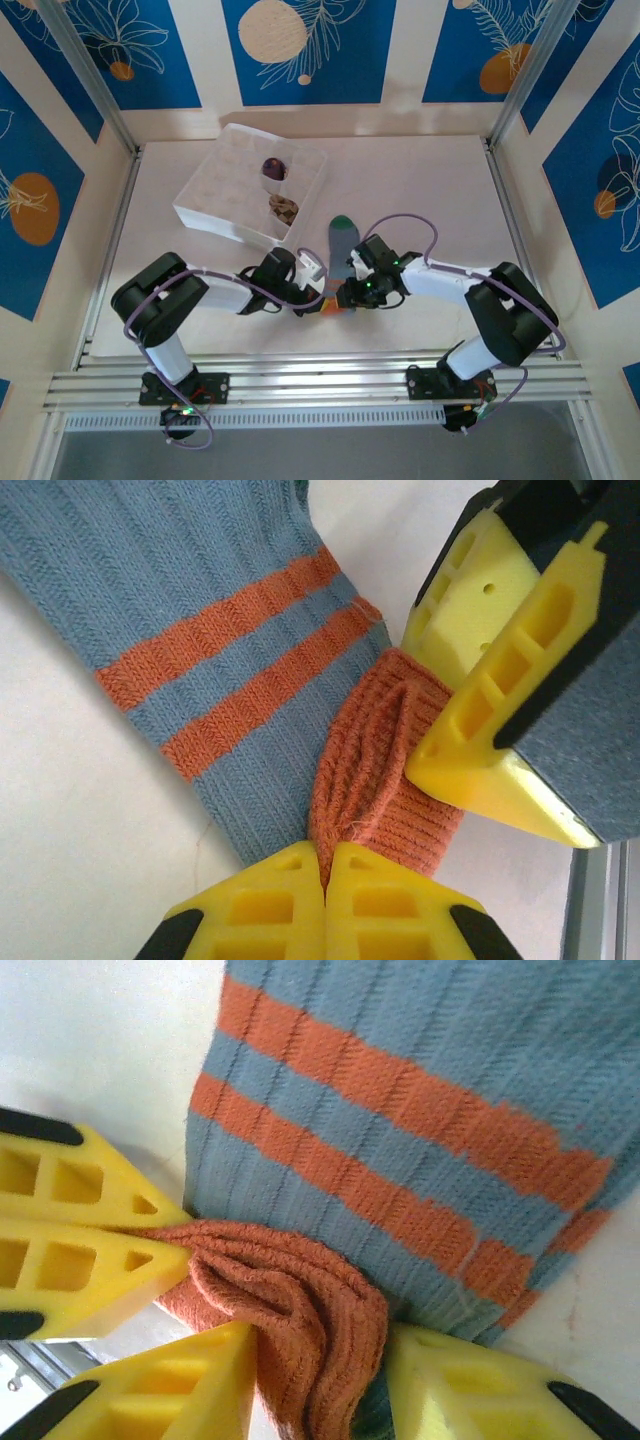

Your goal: Roll the socks

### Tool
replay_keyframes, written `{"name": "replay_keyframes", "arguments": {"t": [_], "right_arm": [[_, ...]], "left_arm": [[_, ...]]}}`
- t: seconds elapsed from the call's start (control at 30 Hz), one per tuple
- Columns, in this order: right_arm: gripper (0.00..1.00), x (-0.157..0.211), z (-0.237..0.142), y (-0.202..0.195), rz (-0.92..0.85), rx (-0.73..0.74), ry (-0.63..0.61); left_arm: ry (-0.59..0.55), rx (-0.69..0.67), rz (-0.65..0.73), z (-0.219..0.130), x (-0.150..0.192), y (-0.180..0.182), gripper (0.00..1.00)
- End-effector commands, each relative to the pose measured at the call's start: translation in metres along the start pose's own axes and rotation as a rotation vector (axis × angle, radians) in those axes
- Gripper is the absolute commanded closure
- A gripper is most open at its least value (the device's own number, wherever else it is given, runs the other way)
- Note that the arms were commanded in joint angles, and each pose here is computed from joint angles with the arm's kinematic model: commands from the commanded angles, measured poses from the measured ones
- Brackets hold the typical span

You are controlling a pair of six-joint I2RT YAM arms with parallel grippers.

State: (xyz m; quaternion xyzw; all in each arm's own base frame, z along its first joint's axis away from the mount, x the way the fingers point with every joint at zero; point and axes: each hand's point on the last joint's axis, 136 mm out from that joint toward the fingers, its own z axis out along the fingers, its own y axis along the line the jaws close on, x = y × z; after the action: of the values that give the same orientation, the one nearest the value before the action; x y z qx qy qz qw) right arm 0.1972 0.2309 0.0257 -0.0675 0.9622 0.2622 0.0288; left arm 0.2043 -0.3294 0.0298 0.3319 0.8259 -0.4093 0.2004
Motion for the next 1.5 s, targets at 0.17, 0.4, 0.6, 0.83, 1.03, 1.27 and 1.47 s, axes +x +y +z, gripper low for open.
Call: {"name": "replay_keyframes", "arguments": {"t": [0.17, 0.4, 0.6, 0.83, 1.03, 1.27, 1.47], "right_arm": [[0.74, 0.018, 0.001, -0.041, 0.131, 0.190, 0.056], [0.80, 0.028, -0.001, -0.056, 0.175, 0.235, 0.087], [0.83, 0.030, -0.002, -0.057, 0.180, 0.235, 0.097], [0.85, 0.031, 0.000, -0.059, 0.185, 0.240, 0.120], [0.87, 0.029, -0.003, -0.059, 0.175, 0.245, 0.124], [0.88, 0.030, -0.002, -0.059, 0.167, 0.247, 0.139], [0.88, 0.031, -0.002, -0.059, 0.162, 0.239, 0.141]], "left_arm": [[-0.048, -0.055, 0.198, -0.012, -0.009, -0.002, 0.74], [-0.156, -0.052, 0.578, -0.043, -0.026, -0.028, 0.69], [-0.174, -0.066, 0.955, -0.046, -0.011, -0.050, 0.64], [-0.041, -0.160, 1.237, -0.025, 0.001, -0.050, 0.65], [-0.015, -0.215, 1.332, -0.010, -0.006, -0.040, 0.59], [-0.009, -0.233, 1.393, 0.009, -0.015, -0.033, 0.56], [0.023, -0.210, 1.403, 0.023, -0.012, -0.028, 0.79]]}}
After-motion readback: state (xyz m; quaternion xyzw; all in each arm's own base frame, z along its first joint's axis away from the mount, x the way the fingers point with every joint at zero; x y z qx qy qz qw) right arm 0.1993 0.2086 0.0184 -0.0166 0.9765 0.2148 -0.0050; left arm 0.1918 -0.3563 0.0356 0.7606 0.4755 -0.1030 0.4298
